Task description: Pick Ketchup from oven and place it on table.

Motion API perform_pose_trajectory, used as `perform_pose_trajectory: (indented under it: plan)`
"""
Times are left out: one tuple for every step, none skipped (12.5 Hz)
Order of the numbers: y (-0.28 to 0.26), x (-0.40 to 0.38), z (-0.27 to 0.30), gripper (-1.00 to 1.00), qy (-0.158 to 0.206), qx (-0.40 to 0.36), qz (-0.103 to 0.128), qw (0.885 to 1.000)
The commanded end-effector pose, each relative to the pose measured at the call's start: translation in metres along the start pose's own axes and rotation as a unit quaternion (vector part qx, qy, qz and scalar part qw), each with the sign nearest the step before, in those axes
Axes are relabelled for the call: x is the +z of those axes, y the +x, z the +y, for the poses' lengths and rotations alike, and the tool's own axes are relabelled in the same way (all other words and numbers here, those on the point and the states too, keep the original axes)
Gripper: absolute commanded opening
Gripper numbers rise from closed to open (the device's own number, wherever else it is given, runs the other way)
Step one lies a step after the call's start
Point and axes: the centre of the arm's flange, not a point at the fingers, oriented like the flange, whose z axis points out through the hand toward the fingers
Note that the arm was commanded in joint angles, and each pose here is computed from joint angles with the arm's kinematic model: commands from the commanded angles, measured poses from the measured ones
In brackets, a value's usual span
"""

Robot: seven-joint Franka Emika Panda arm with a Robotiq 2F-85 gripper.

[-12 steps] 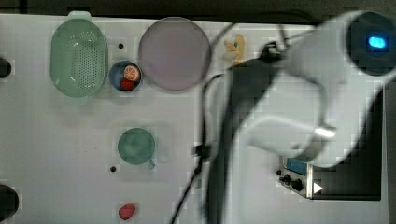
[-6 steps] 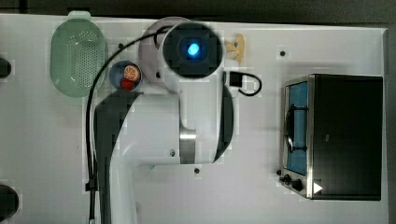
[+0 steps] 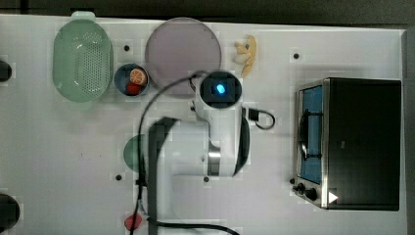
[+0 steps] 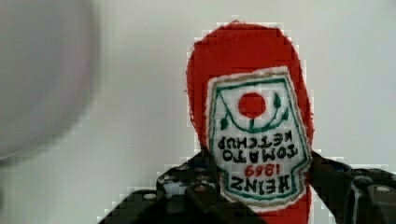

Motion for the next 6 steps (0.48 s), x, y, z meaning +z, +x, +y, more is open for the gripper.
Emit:
perform_pose_trajectory:
  plan:
    - [0.005,-0.015,-0.006,0.2,0.049,-0.003,0.035,0.998]
    - [0.008,0.008,-0.005,0.2,0.045,-0.001,0.037,0.998]
    - [0.014,0.04,-0.008,0.2,0.038,0.002,0.04,0.998]
    - [0.016,0.054,-0.009,0.2,0.034,0.003,0.041,0.999]
    - [0.018,0.072,-0.01,0.24,0.027,0.003,0.04,0.999]
    - [0.019,0.081,-0.01,0.38,0.027,0.003,0.043,0.999]
